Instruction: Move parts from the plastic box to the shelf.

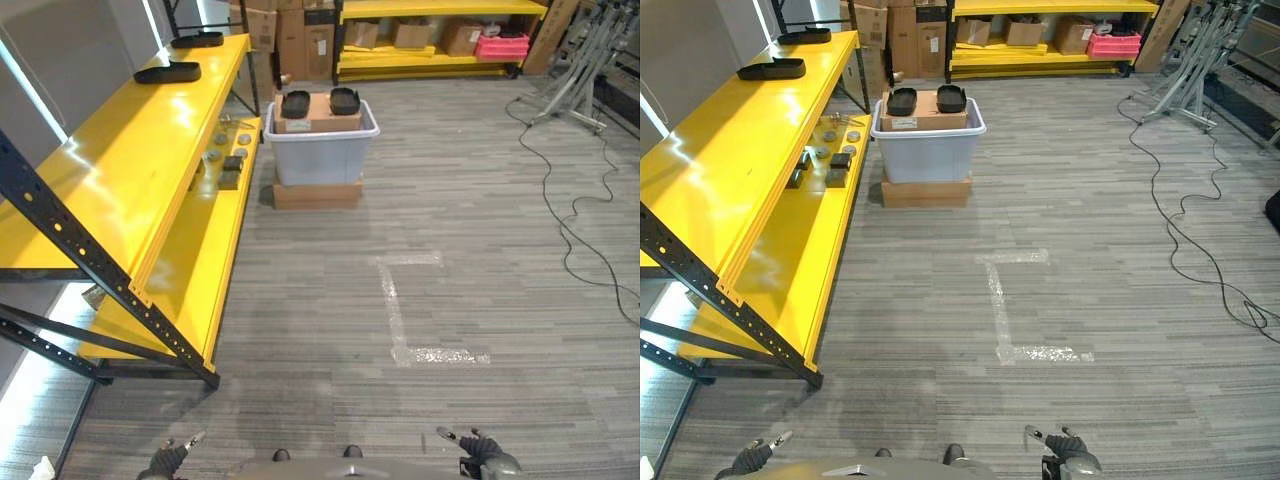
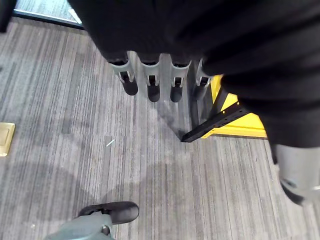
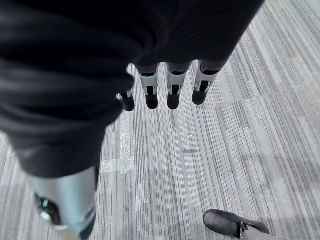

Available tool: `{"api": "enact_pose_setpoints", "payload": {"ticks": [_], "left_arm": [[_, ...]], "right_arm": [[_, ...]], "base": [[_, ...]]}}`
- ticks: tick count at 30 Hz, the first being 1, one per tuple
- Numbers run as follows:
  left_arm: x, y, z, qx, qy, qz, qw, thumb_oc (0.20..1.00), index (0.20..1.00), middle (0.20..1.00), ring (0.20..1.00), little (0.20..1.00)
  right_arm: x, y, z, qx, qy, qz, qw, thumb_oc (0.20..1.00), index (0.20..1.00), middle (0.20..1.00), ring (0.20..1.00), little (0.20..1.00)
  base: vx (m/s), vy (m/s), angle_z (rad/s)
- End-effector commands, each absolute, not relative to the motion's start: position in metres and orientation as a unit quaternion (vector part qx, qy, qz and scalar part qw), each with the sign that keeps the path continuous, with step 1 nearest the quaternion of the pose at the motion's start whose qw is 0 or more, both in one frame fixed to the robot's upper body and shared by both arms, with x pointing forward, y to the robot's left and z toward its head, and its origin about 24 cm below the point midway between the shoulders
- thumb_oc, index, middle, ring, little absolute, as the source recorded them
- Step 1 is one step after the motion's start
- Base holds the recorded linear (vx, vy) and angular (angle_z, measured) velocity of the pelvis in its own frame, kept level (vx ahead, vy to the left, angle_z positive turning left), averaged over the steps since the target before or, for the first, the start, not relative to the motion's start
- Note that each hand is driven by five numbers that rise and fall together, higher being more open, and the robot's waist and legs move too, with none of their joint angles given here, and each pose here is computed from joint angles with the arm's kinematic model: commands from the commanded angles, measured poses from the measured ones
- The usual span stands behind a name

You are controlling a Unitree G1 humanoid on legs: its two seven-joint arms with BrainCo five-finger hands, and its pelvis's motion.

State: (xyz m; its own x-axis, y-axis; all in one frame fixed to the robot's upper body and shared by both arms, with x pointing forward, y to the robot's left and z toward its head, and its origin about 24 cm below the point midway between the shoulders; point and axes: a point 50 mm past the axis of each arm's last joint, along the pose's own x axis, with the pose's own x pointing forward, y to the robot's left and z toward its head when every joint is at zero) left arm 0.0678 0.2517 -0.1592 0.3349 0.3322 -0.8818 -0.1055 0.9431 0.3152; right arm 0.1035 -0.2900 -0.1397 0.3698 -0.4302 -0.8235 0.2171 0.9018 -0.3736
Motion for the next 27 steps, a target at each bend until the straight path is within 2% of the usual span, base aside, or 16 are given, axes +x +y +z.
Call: {"api": "enact_pose_setpoints", "payload": {"ticks": [1,7,12,17,21,27], "left_arm": [[0.094,0.265,-0.15,0.078,0.519,0.168,0.835,1.0,1.0,1.0,1.0,1.0],[0.118,0.267,-0.142,0.076,0.485,0.167,0.855,1.0,1.0,1.0,1.0,1.0],[0.111,0.265,-0.145,0.074,0.497,0.177,0.846,1.0,1.0,1.0,1.0,1.0],[0.091,0.258,-0.154,0.082,0.532,0.162,0.827,1.0,1.0,1.0,1.0,1.0],[0.088,0.255,-0.155,0.105,0.537,0.138,0.826,1.0,1.0,1.0,1.0,1.0],[0.088,0.254,-0.156,0.124,0.543,0.126,0.821,1.0,1.0,1.0,1.0,1.0]], "right_arm": [[0.129,-0.282,-0.135,-0.084,0.497,-0.182,0.844,1.0,1.0,1.0,1.0,1.0],[0.15,-0.285,-0.125,-0.098,0.467,-0.171,0.862,1.0,1.0,1.0,1.0,1.0],[0.152,-0.288,-0.124,-0.11,0.467,-0.176,0.859,1.0,1.0,1.0,1.0,1.0],[0.132,-0.293,-0.131,-0.08,0.494,-0.207,0.841,1.0,1.0,1.0,1.0,1.0],[0.122,-0.294,-0.134,-0.101,0.513,-0.19,0.831,1.0,1.0,1.0,1.0,1.0],[0.114,-0.288,-0.14,-0.067,0.526,-0.204,0.823,1.0,1.0,1.0,1.0,1.0]], "base": [[0.0,0.0,0.0],[0.0,0.0,0.0],[0.01,0.013,-0.04],[0.02,0.036,-0.02],[0.0,0.008,0.0],[0.0,0.053,0.01]]}}
